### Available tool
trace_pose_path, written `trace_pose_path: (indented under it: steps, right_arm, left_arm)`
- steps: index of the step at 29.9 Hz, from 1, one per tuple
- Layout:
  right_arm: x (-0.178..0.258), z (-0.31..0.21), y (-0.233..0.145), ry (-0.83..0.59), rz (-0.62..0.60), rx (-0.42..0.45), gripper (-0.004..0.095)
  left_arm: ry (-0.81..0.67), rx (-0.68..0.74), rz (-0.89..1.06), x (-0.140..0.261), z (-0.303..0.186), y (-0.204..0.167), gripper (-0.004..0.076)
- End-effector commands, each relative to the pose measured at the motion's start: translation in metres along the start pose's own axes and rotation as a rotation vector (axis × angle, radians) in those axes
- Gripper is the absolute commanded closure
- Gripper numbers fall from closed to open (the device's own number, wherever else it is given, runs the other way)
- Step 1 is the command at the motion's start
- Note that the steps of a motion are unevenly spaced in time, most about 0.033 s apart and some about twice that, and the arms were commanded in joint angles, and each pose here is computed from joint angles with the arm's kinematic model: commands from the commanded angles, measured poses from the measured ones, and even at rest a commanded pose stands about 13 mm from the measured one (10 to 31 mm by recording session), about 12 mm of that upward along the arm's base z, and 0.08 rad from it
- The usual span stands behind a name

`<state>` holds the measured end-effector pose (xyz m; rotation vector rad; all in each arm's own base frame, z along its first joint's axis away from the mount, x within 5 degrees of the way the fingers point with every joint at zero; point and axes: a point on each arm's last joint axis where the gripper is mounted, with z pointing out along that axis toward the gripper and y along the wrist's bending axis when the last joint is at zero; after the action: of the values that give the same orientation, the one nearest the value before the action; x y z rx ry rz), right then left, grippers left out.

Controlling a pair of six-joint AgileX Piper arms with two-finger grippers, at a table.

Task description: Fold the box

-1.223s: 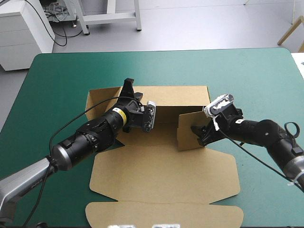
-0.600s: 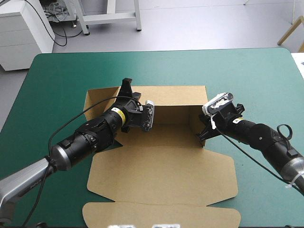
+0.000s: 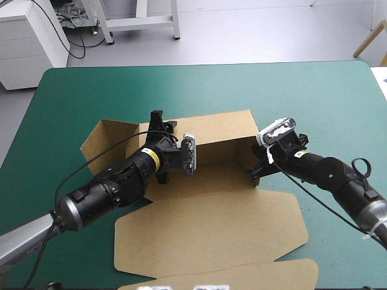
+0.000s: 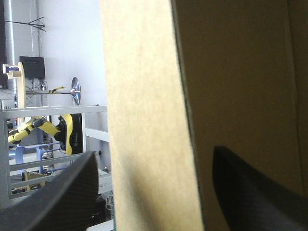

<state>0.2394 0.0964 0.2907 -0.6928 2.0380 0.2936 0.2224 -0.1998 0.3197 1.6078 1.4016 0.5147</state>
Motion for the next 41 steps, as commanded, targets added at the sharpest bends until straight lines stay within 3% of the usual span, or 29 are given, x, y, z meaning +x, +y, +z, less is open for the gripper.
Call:
trace_pose_path:
  steps: [1, 19, 21, 24, 26, 29, 41]
  right_arm:
    - [-0.013, -0.011, 0.004, -0.043, -0.045, -0.014, 0.0927]
    - [-0.014, -0.011, 0.001, -0.063, 0.01, 0.013, 0.0926]
    - [-0.015, -0.011, 0.001, -0.065, 0.014, 0.016, 0.0926]
    - [-0.015, -0.011, 0.001, -0.067, 0.018, 0.018, 0.0926]
    - [-0.015, -0.011, 0.001, -0.067, 0.018, 0.018, 0.0926]
    - [-0.015, -0.011, 0.001, -0.067, 0.027, 0.018, 0.0926]
    - [-0.015, -0.011, 0.001, -0.067, 0.029, 0.018, 0.0926]
  left_arm:
    - [-0.061, -0.061, -0.024, -0.012, -0.029, 0.013, 0.0173]
    - [-0.108, -0.019, 0.034, -0.043, -0.141, -0.021, 0.0184]
    - [-0.113, -0.043, 0.043, -0.045, -0.148, -0.023, 0.022]
    - [-0.111, -0.063, 0.072, -0.046, -0.153, -0.024, 0.0337]
    - [-0.12, -0.058, 0.075, -0.047, -0.155, -0.025, 0.0462]
    - [-0.128, -0.043, 0.068, -0.049, -0.156, -0.025, 0.0712]
    - [-0.155, 0.047, -0.131, -0.05, -0.183, 0.026, 0.0708]
